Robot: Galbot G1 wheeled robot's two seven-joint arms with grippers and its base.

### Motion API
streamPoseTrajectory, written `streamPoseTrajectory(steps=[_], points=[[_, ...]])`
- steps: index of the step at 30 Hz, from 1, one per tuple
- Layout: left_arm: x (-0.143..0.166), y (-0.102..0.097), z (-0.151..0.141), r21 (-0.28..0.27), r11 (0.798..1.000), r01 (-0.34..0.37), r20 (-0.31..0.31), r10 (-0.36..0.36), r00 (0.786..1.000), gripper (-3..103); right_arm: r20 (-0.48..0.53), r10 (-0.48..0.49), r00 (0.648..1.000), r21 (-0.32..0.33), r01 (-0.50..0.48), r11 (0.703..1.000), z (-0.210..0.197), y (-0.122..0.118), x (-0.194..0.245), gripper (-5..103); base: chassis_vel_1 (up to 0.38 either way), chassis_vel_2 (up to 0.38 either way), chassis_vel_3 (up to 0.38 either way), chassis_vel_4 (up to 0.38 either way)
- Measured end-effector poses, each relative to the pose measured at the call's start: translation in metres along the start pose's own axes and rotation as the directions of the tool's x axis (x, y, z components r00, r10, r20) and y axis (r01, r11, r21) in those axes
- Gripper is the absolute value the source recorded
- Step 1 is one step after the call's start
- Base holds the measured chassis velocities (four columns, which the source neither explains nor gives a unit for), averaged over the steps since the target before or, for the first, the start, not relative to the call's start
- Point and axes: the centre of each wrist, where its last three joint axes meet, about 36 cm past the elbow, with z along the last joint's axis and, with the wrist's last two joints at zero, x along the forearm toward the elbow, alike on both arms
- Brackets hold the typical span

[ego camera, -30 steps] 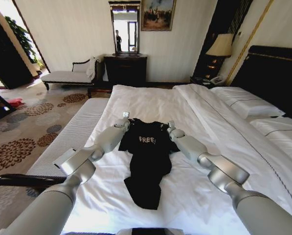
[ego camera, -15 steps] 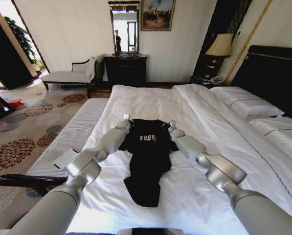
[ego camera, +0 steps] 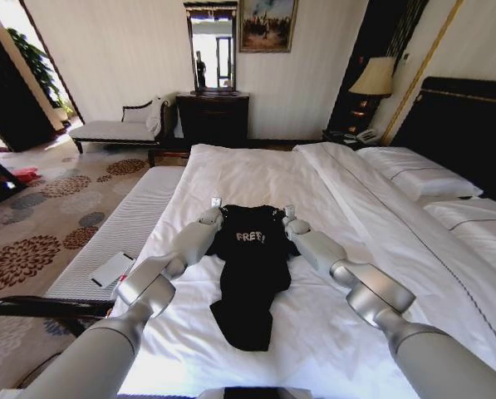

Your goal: Fold the clothes on the bed.

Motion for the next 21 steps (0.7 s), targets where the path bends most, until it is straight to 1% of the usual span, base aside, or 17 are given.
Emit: streamPoseTrajectory(steps=[1, 2, 3, 4, 6, 8, 9, 10, 11, 12, 13, 14, 15, 16, 19, 20, 21], points=[[0.0, -0.001, 0.002, -0.002, 1.0, 0.0, -0.001, 0.0, 1.0, 15, -0.002, 0.0, 1.0, 0.003, 0.0, 1.0, 0.0, 0.0, 0.0, 20, 0.0, 0.0, 0.0, 0.0], [0.001, -0.003, 0.005, -0.004, 1.0, 0.002, -0.001, -0.002, 1.0, 20, -0.005, -0.002, 1.0, 0.006, 0.002, 1.0, 0.001, -0.001, 0.001, 24, 0.0, 0.0, 0.0, 0.0], [0.001, -0.004, 0.005, -0.004, 1.0, 0.001, 0.0, -0.001, 1.0, 20, -0.007, -0.003, 1.0, 0.005, 0.003, 1.0, 0.001, -0.001, 0.001, 30, 0.0, 0.0, 0.0, 0.0], [0.001, -0.004, 0.005, -0.004, 1.0, 0.001, 0.0, -0.001, 1.0, 20, -0.007, -0.003, 1.0, 0.005, 0.003, 1.0, 0.001, -0.001, 0.001, 30, 0.0, 0.0, 0.0, 0.0], [0.003, -0.005, 0.003, -0.006, 1.0, 0.0, 0.007, 0.0, 1.0, 31, -0.012, -0.006, 1.0, 0.007, 0.006, 1.0, 0.002, -0.001, 0.002, 36, 0.0, 0.0, 0.0, 0.0], [0.003, -0.005, 0.002, -0.007, 1.0, 0.007, 0.01, -0.007, 1.0, 42, -0.014, -0.006, 1.0, 0.017, 0.006, 1.0, 0.002, -0.001, 0.002, 46, 0.0, 0.0, 0.0, 0.0], [0.003, -0.005, 0.001, -0.008, 1.0, 0.009, 0.011, -0.009, 1.0, 42, -0.013, -0.005, 1.0, 0.017, 0.005, 1.0, 0.002, -0.001, 0.002, 51, 0.0, 0.0, 0.0, 0.0], [0.003, -0.005, 0.001, -0.008, 1.0, 0.009, 0.011, -0.009, 1.0, 42, -0.013, -0.005, 1.0, 0.017, 0.005, 1.0, 0.002, -0.001, 0.002, 51, 0.0, 0.0, 0.0, 0.0], [0.003, -0.004, -0.001, -0.008, 1.0, 0.011, 0.013, -0.011, 1.0, 47, -0.012, -0.004, 1.0, 0.017, 0.004, 1.0, 0.001, 0.0, 0.002, 57, 0.0, 0.0, 0.0, 0.0], [0.003, -0.004, -0.003, -0.008, 1.0, 0.014, 0.016, -0.014, 1.0, 53, -0.01, -0.003, 1.0, 0.017, 0.003, 1.0, 0.0, 0.0, 0.002, 57, 0.0, 0.0, 0.0, 0.0], [0.003, -0.003, -0.007, -0.005, 1.0, 0.021, 0.024, -0.021, 1.0, 58, -0.001, -0.001, 1.0, 0.012, 0.001, 1.0, -0.002, -0.001, 0.004, 68, 0.0, 0.0, 0.0, 0.0], [0.004, -0.002, -0.01, -0.003, 1.0, 0.025, 0.03, -0.024, 0.999, 64, 0.006, 0.004, 1.0, 0.006, -0.004, 1.0, -0.003, -0.004, 0.006, 68, 0.0, 0.0, 0.0, 0.0], [0.004, -0.002, -0.01, -0.003, 1.0, 0.025, 0.03, -0.024, 0.999, 64, 0.006, 0.004, 1.0, 0.006, -0.004, 1.0, -0.003, -0.004, 0.006, 68, 0.0, 0.0, 0.0, 0.0], [0.005, -0.001, -0.011, -0.002, 1.0, 0.027, 0.036, -0.027, 0.999, 64, 0.01, 0.007, 1.0, 0.003, -0.007, 1.0, -0.004, -0.006, 0.008, 73, 0.0, 0.0, 0.0, 0.0], [0.016, 0.009, -0.021, -0.005, 0.999, 0.036, 0.085, -0.036, 0.996, 80, 0.037, 0.04, 0.998, -0.033, -0.039, 0.999, -0.008, -0.032, 0.027, 90, 0.0, 0.0, 0.0, 0.0], [0.022, 0.014, -0.022, -0.003, 0.999, 0.037, 0.102, -0.037, 0.994, 85, 0.051, 0.053, 0.997, -0.049, -0.051, 0.998, -0.011, -0.043, 0.038, 90, 0.0, 0.0, 0.0, 0.0], [0.022, 0.014, -0.022, -0.003, 0.999, 0.037, 0.102, -0.037, 0.994, 85, 0.051, 0.053, 0.997, -0.049, -0.051, 0.998, -0.011, -0.043, 0.038, 90, 0.0, 0.0, 0.0, 0.0]])
